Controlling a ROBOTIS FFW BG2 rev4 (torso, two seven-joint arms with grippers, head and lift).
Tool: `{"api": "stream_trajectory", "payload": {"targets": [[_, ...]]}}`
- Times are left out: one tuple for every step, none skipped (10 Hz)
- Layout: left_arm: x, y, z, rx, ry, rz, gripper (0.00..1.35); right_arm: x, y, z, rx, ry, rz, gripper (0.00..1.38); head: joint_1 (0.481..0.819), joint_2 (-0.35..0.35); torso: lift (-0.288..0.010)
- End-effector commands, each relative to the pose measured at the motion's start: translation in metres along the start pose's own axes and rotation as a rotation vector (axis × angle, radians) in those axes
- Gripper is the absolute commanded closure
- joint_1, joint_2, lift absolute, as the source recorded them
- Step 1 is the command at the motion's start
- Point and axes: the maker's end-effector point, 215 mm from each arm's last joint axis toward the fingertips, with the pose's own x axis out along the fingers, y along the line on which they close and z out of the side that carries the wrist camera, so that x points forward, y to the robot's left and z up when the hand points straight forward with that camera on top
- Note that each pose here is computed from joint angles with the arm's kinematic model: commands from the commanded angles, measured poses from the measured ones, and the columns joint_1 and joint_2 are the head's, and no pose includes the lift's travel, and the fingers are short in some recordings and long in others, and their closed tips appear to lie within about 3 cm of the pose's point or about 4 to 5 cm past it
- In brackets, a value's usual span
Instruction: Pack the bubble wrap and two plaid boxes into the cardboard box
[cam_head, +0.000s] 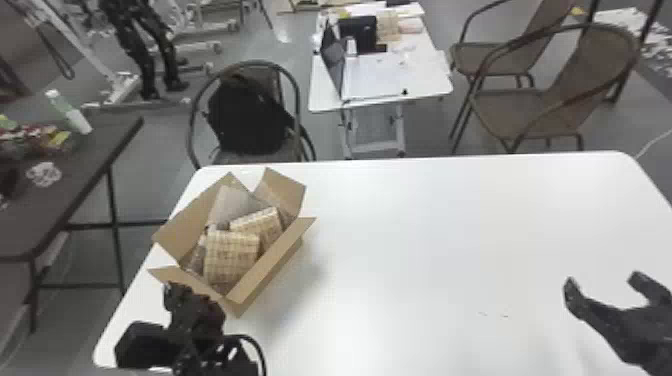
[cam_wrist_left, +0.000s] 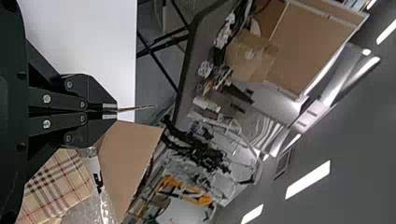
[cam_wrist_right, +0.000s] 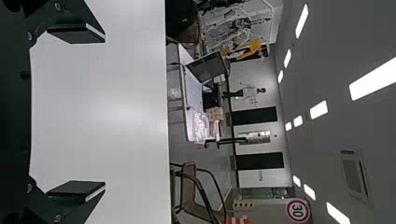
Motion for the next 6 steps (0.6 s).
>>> {"api": "stream_trajectory", "payload": {"targets": [[-0.007,0.011,0.018,-0.056,-0.102,0.064,1.22,0.004,0.005,-0.003,0.001,0.014,0.014,0.18,0.695,0.254,-0.037],[-0.009,0.014,0.016,-0.085,-0.102,0.091,1.22,0.005,0.007,-0.007,0.003,0.023,0.022,0.18,0.695,0.264,-0.037],[-0.012,0.014,0.013,-0.079,-0.1,0.102,1.22,0.006,0.008,-0.007,0.003,0.024,0.027,0.18,0.695,0.277,-0.037],[-0.016,0.016,0.016,-0.073,-0.117,0.133,1.22,0.007,0.01,-0.008,0.005,0.027,0.031,0.18,0.695,0.28,-0.037],[-0.018,0.021,0.02,-0.074,-0.134,0.162,1.22,0.009,0.014,-0.009,0.0,0.033,0.043,0.18,0.695,0.283,-0.037],[-0.019,0.025,0.021,-0.076,-0.139,0.174,1.15,0.011,0.017,-0.01,-0.001,0.039,0.055,0.18,0.695,0.288,-0.037]]}}
